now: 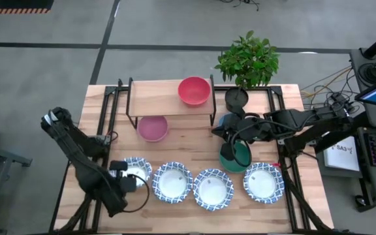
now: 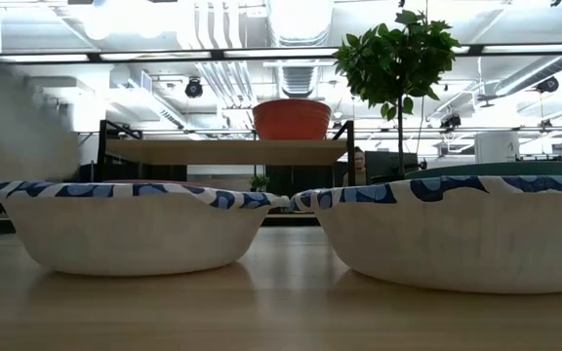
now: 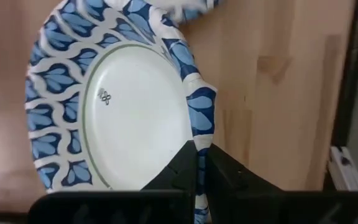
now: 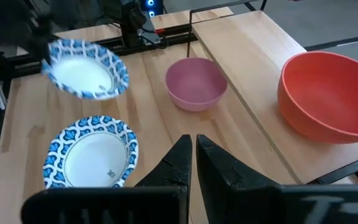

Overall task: Place and stack bowls onto a shelf
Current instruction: Put the white pattern paper bowl on the shelf

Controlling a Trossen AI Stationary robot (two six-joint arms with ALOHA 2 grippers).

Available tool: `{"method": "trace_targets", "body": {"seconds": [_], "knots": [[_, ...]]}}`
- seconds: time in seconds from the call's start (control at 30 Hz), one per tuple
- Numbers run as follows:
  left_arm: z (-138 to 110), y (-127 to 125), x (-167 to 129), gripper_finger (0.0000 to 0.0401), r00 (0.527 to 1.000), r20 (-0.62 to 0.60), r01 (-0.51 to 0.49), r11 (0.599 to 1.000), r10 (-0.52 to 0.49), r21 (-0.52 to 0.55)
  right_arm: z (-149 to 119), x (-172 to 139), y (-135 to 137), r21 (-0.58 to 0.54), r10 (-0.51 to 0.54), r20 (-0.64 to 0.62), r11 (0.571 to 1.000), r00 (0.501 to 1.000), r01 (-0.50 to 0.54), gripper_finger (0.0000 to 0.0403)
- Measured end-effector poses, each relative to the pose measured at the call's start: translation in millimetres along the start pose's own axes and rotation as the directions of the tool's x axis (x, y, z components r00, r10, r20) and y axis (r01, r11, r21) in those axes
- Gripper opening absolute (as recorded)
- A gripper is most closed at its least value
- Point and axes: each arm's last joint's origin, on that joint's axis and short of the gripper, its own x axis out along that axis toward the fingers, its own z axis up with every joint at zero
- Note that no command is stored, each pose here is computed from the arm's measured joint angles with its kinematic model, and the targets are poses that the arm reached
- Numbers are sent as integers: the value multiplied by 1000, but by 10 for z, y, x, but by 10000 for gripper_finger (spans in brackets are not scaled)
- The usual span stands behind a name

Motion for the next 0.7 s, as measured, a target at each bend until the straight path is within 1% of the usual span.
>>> {"method": "trace_targets", "body": {"seconds": [0.1,0.17,0.23,0.3,0.37,0.43,0.47,0.5,0.63,0.7], "knots": [[109,61,-376,0,998,59,-32,999,30,27,0,0,0,0,0,0,1000,1000,0,12],[191,147,-606,0,988,133,-86,996,82,26,0,0,0,0,0,0,1000,1000,0,12],[270,260,-806,0,964,215,-163,986,156,16,0,-1,0,0,1,0,1000,1000,-1,12],[364,399,-971,0,924,297,-246,969,240,-17,0,-1,0,0,0,0,1000,1000,0,12],[473,560,-1086,0,871,380,-316,947,311,-50,0,-1,0,1,1,0,1000,1000,-1,12],[576,758,-1163,0,814,418,-399,911,403,-102,1,-2,0,6,1,1,1000,1000,-1,12],[623,872,-1184,0,789,417,-443,888,451,-121,2,-2,0,9,1,2,1000,1000,-1,12],[656,993,-1198,0,776,401,-479,868,488,-128,4,-2,0,12,2,3,1000,1000,-2,12],[774,1528,-1165,0,742,289,-588,794,605,-155,8,-3,4,23,4,7,1000,1000,-5,12],[836,1813,-1124,0,737,223,-608,770,638,-194,10,-3,5,24,5,9,1000,1000,-5,12]]}}
